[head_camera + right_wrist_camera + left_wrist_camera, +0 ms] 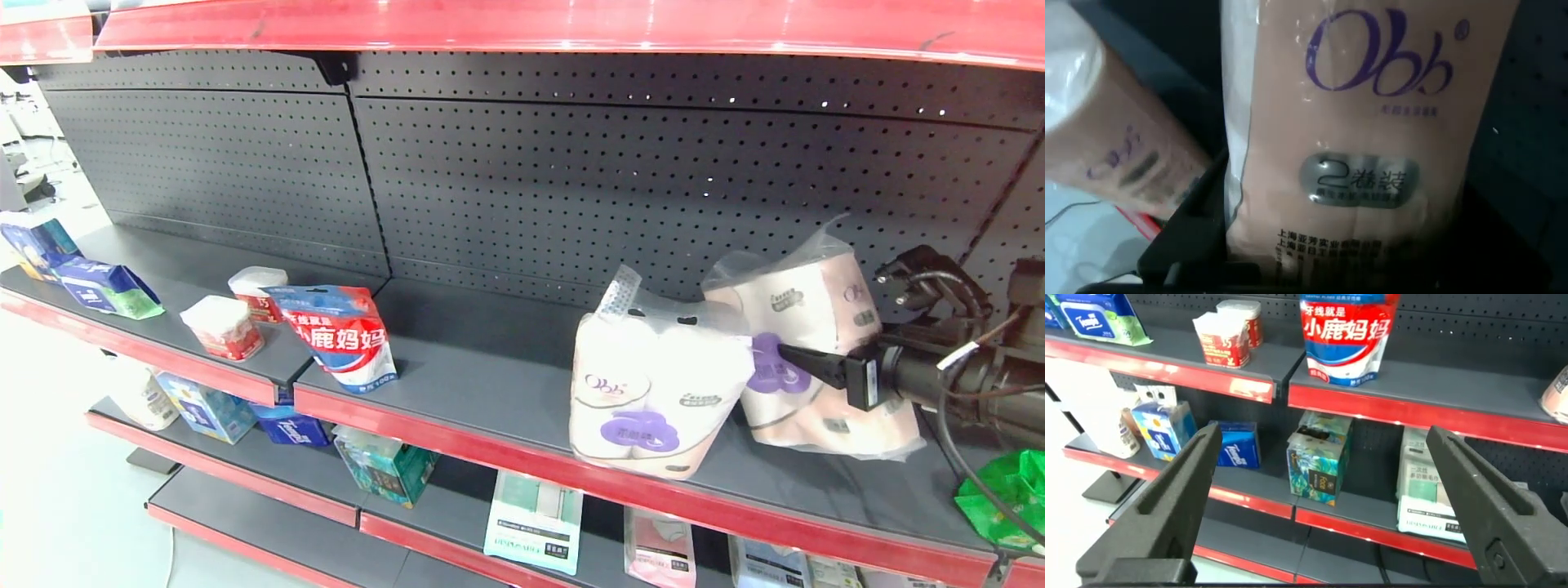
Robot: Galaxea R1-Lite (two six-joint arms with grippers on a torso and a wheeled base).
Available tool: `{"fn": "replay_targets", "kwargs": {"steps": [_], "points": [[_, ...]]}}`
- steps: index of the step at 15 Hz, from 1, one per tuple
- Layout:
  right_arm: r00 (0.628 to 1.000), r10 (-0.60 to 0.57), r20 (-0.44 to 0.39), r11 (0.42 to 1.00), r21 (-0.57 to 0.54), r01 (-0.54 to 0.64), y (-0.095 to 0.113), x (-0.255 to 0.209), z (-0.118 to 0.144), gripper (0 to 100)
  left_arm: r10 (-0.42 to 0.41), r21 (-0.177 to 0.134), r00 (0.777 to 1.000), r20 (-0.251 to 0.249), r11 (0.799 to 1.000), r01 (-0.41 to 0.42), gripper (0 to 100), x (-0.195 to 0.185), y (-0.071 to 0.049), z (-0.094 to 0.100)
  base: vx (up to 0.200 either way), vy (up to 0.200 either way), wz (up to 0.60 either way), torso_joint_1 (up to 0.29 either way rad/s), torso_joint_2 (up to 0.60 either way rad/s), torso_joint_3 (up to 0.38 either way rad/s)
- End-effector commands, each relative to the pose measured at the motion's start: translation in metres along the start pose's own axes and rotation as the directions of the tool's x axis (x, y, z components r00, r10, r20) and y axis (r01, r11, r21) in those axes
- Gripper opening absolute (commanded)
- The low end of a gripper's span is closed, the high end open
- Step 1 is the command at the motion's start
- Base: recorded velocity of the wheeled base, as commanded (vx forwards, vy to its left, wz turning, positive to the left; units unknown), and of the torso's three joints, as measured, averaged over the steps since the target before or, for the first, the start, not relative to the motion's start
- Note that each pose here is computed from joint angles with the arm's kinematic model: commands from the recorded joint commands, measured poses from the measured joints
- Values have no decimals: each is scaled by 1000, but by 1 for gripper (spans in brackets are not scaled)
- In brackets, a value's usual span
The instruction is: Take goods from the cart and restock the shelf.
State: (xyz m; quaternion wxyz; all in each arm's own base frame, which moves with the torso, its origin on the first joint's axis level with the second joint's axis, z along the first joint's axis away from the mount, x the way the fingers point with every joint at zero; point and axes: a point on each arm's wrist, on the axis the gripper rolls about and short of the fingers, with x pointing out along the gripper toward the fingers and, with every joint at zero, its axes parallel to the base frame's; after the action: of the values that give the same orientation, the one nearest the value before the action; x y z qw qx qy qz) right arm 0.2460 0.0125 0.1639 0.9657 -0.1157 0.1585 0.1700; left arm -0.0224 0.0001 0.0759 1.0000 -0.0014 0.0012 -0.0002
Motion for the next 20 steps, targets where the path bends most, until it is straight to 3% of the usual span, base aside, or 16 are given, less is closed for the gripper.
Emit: {"fn": "replay_targets", "kwargs": {"steps": [1, 6, 10, 13, 20], "points": [[995, 96, 11, 995, 4, -96, -7, 25, 2, 0, 0, 0, 1000, 1, 1000, 0, 100, 0, 0, 0, 0, 0, 0, 0, 0, 0], [953, 279, 119, 960, -44, -275, -24, 67, 2, 0, 0, 0, 1000, 1, 1000, 0, 100, 0, 0, 0, 0, 0, 0, 0, 0, 0], [938, 301, 174, 953, -79, -291, -32, 102, 8, 0, 0, 0, 1000, 1, 1000, 0, 100, 0, 0, 0, 0, 0, 0, 0, 0, 0], [910, 355, 213, 934, -117, -337, -25, 138, 16, 0, 0, 0, 1000, 1, 1000, 0, 100, 0, 0, 0, 0, 0, 0, 0, 0, 0], [892, 411, 185, 910, -130, -393, -12, 160, 2, 0, 0, 0, 1000, 1, 1000, 0, 100, 0, 0, 0, 0, 0, 0, 0, 0, 0]]}}
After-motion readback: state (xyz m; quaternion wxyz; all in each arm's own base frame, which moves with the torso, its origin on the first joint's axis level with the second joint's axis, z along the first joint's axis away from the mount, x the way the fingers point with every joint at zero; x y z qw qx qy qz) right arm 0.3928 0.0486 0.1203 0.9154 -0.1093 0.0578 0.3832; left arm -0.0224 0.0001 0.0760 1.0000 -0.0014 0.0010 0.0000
